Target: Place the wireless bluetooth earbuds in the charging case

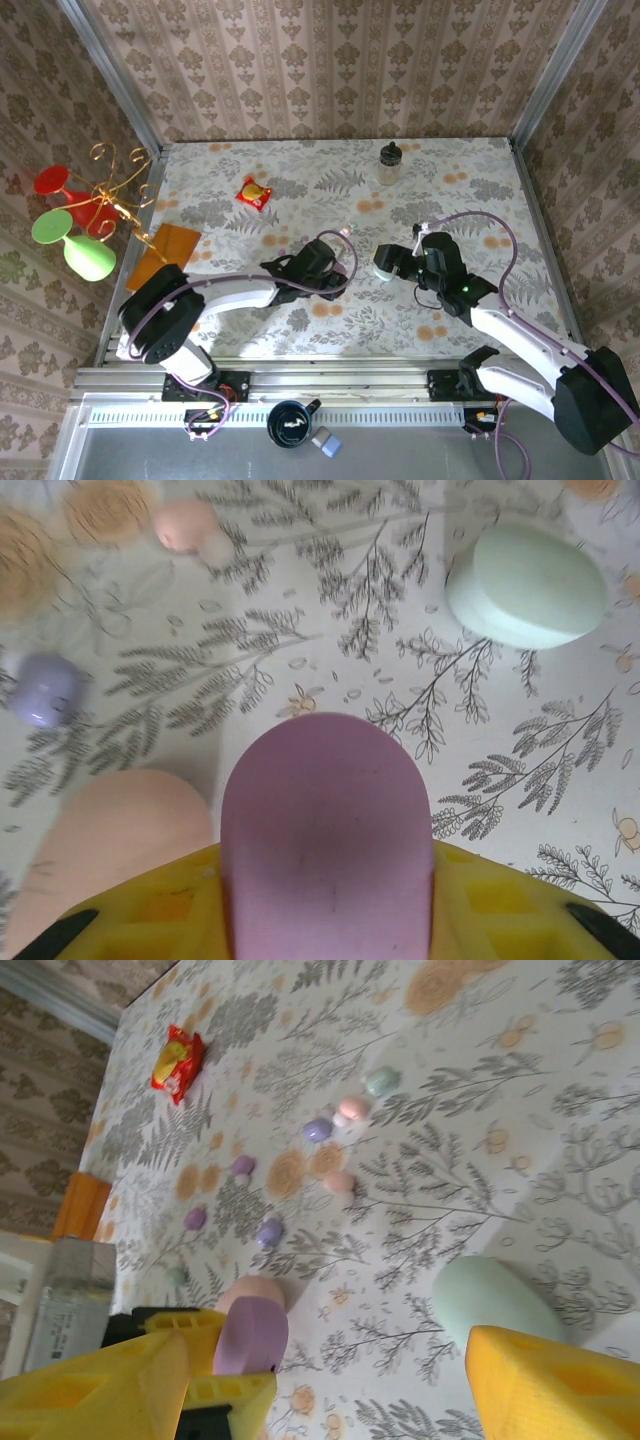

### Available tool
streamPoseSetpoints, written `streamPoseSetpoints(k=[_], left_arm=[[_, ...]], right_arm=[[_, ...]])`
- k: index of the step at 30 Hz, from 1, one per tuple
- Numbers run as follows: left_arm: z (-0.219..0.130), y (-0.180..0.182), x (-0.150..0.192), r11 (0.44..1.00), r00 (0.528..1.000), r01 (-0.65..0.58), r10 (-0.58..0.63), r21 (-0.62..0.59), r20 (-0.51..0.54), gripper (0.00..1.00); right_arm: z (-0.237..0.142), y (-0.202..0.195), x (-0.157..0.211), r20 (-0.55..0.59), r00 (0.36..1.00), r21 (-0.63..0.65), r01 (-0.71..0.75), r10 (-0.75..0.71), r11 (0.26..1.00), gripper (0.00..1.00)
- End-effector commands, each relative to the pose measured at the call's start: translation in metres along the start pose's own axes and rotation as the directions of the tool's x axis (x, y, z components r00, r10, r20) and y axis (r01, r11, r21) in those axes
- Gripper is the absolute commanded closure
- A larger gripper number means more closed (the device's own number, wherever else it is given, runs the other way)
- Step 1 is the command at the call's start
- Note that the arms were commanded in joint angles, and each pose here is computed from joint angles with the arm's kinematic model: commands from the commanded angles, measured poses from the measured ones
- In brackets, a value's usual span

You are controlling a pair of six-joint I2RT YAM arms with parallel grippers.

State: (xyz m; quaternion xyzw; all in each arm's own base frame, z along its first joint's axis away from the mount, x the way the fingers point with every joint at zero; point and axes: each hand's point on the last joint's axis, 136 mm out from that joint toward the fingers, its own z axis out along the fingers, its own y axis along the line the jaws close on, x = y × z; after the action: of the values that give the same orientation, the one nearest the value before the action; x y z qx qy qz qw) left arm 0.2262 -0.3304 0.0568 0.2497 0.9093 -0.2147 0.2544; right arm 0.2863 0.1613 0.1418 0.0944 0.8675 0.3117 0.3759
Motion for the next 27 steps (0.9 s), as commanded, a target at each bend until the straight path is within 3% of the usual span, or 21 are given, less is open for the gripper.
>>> streamPoseSetpoints(k=[1, 5, 10, 15, 17, 27], left_arm=[[0.006, -0.010, 0.013, 0.998, 0.994, 0.054, -0.057, -0.030, -0.096, 0.62], [0.020, -0.015, 0.024, 0.995, 0.977, 0.084, -0.092, -0.050, -0.192, 0.61], [0.034, -0.022, 0.034, 0.994, 0.962, 0.100, -0.106, -0.035, -0.250, 0.53], [0.037, -0.031, 0.033, 0.989, 0.956, 0.145, -0.141, -0.003, -0.258, 0.26], [0.034, -0.037, 0.031, 0.986, 0.953, 0.163, -0.150, 0.029, -0.263, 0.22], [0.023, -0.087, 0.013, 0.907, 0.937, 0.302, -0.227, 0.292, -0.265, 0.24]], right_arm=[[-0.005, -0.015, -0.004, 0.041, 0.999, 0.067, 0.018, -0.021, 0.998, 0.25], [-0.008, -0.018, -0.006, 0.049, 0.998, 0.078, 0.029, -0.033, 0.997, 0.25], [-0.011, -0.024, -0.009, 0.067, 0.997, 0.097, 0.025, -0.032, 0.995, 0.25], [-0.017, -0.026, -0.012, 0.083, 0.995, 0.109, 0.040, -0.049, 0.993, 0.25], [-0.019, -0.029, -0.012, 0.088, 0.995, 0.120, 0.042, -0.052, 0.992, 0.25], [-0.024, -0.034, -0.013, 0.105, 0.991, 0.138, 0.068, -0.083, 0.988, 0.25]])
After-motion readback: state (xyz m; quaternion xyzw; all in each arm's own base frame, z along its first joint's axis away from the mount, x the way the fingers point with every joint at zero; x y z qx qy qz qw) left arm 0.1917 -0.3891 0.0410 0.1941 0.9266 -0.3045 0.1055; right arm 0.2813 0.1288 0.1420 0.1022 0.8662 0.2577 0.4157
